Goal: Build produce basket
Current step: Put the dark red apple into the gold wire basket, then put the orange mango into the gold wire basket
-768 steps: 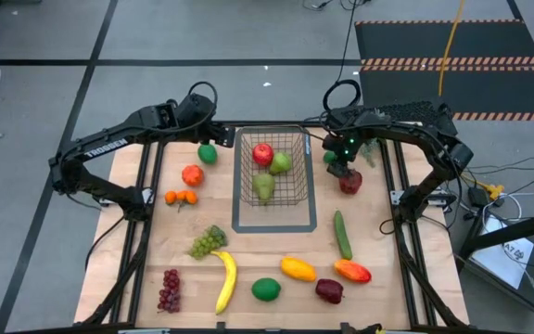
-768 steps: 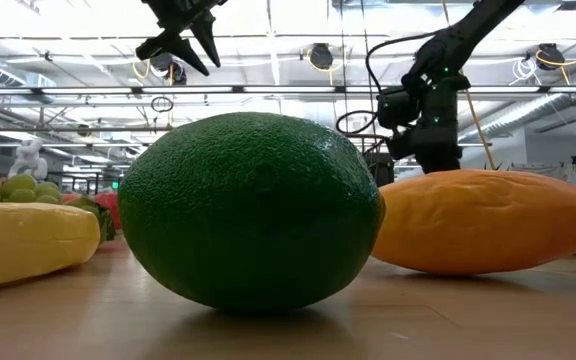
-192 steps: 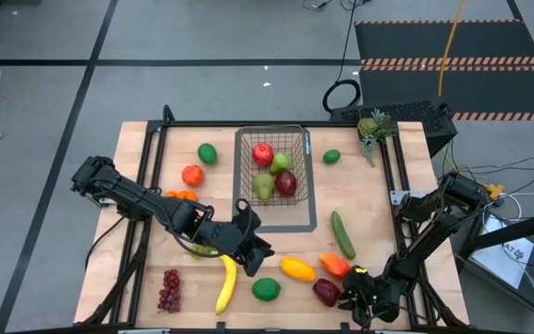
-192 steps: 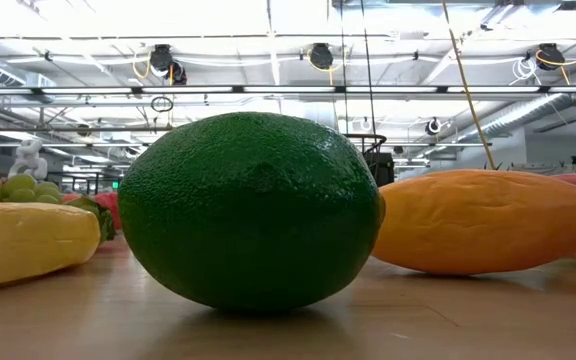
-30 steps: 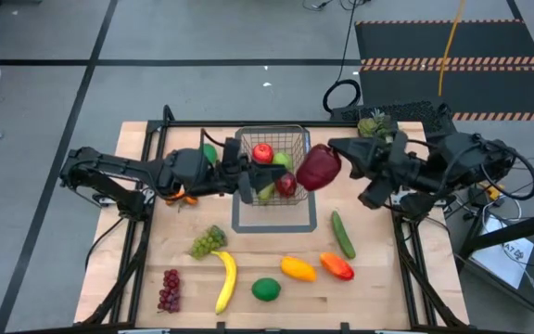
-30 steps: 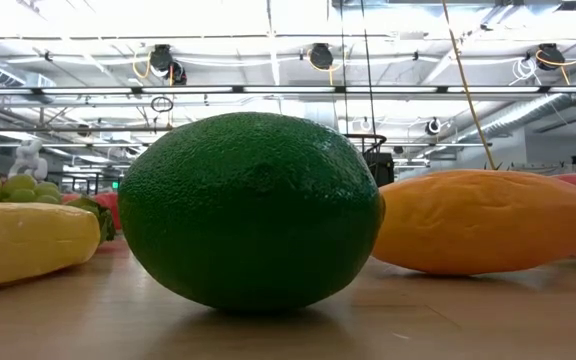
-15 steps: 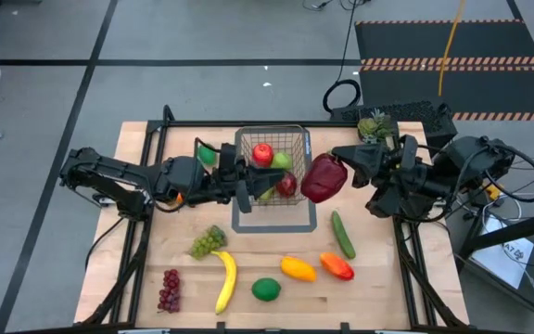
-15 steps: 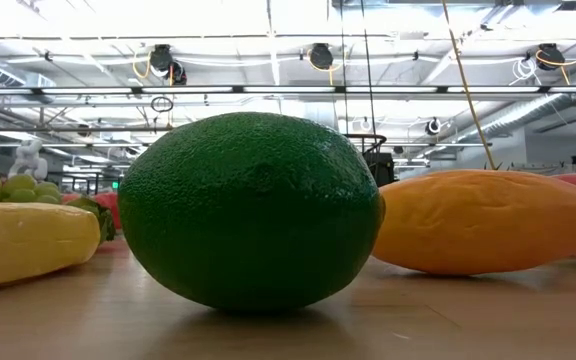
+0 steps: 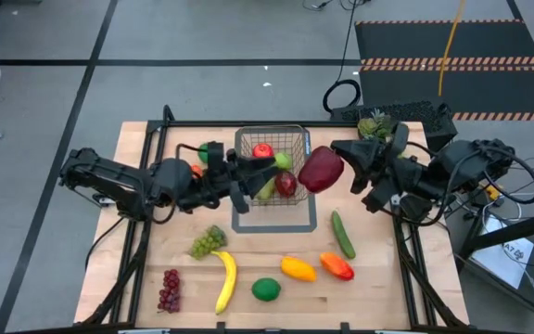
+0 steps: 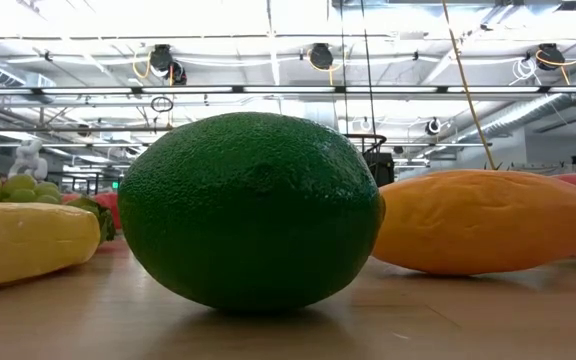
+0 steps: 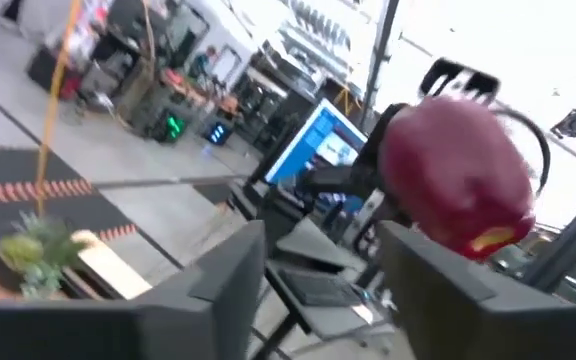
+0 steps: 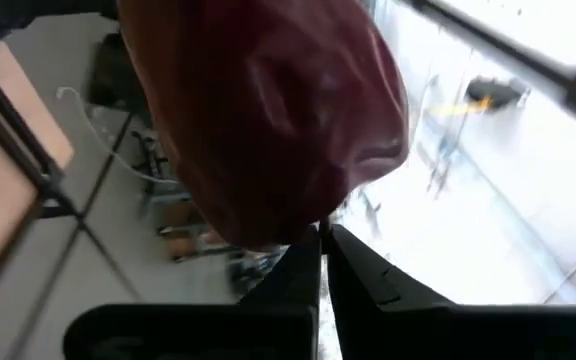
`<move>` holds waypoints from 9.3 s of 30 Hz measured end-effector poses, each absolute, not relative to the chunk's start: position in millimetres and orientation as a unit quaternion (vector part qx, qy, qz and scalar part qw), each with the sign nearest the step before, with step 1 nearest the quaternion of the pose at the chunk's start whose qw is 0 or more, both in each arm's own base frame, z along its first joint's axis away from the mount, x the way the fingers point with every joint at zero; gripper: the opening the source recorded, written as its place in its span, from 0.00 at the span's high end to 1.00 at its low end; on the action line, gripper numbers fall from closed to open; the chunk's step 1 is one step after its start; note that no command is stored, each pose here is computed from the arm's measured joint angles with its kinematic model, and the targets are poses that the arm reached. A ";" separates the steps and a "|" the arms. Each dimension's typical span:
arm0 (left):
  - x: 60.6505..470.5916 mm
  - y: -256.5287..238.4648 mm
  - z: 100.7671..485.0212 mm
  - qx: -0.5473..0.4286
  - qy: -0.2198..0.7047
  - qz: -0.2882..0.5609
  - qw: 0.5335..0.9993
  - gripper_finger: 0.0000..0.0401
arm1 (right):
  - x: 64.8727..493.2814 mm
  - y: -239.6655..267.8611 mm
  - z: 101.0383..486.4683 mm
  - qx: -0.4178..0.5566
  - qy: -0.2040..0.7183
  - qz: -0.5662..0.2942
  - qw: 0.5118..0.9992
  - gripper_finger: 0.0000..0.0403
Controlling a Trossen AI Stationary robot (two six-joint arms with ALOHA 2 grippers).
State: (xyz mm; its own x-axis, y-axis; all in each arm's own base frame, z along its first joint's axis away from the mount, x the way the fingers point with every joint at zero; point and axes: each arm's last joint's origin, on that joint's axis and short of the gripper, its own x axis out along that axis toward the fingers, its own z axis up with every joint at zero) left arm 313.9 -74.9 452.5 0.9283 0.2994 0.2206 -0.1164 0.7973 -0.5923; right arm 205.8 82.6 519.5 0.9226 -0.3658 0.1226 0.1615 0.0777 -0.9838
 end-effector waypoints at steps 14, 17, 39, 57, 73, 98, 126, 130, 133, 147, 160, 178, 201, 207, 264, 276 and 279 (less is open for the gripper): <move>290.5 -74.6 506.5 -0.129 -0.117 0.167 0.970 0.06 | 217.7 78.3 498.3 -0.388 0.102 -0.214 0.891 0.99; 289.8 -74.3 507.8 -0.059 -0.105 0.176 0.977 0.06 | 223.7 76.1 496.0 -0.317 0.090 -0.228 0.916 0.99; 318.7 -46.8 493.7 0.038 -0.080 0.084 0.992 0.06 | 260.8 71.1 479.3 -0.032 0.041 -0.194 0.980 0.99; 319.8 -44.1 496.6 0.053 -0.100 0.037 0.993 0.26 | 276.2 75.1 473.2 0.000 0.032 -0.185 0.982 0.99; 316.3 -38.8 500.7 -0.024 -0.113 0.036 0.993 0.25 | 271.6 76.7 479.0 0.037 0.008 -0.184 0.982 0.69; 278.8 66.9 459.5 -0.331 0.112 0.216 0.912 0.24 | 233.7 102.4 445.7 0.093 0.177 -0.152 0.968 0.29; 410.9 175.7 286.6 -0.529 0.173 0.344 0.757 0.24 | 129.6 21.8 463.3 -0.064 0.257 -0.226 0.937 0.29; 418.9 168.9 274.6 -0.532 0.182 0.353 0.748 0.24 | 114.1 15.5 467.9 -0.060 0.241 -0.228 0.941 0.29; 421.0 165.9 270.3 -0.524 0.178 0.375 0.744 0.24 | 106.3 12.3 470.0 -0.055 0.232 -0.231 0.943 0.29; 413.4 163.1 261.8 -0.492 0.206 0.427 0.730 0.24 | 104.4 7.4 470.6 -0.083 0.239 -0.241 0.937 0.29; 411.4 162.9 250.4 -0.505 0.201 0.441 0.715 0.24 | 107.5 7.9 473.8 -0.073 0.221 -0.243 0.942 0.29; 422.4 160.3 236.9 -0.485 0.210 0.429 0.733 0.02 | 108.6 8.2 473.5 -0.047 0.216 -0.249 0.943 0.29; 319.6 121.8 396.0 -0.407 0.170 0.348 0.827 0.42 | 132.1 13.7 466.4 -0.005 0.225 -0.278 0.934 0.29; 280.4 103.3 416.3 -0.370 0.234 0.294 0.850 0.52 | 149.1 18.3 460.6 0.070 0.220 -0.297 0.927 0.29; 242.6 -74.3 289.6 -0.345 0.488 0.179 0.782 0.62 | 226.1 -2.9 402.5 0.183 0.463 -0.236 0.835 0.29; 243.4 -72.5 289.7 -0.329 0.489 0.170 0.790 0.62 | 208.9 59.5 397.6 0.169 0.568 -0.036 0.805 0.29; 243.1 -73.5 289.7 -0.321 0.491 0.165 0.793 0.62 | 211.1 79.4 393.5 0.154 0.564 -0.045 0.810 0.29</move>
State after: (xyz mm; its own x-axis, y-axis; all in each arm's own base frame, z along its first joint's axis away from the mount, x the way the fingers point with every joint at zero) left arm 243.1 -73.5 289.7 0.4633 -0.0542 -0.8845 -0.5771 0.7390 -0.3476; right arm 211.1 79.4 393.5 0.3603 0.1015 -0.9273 0.2467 0.9483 0.1997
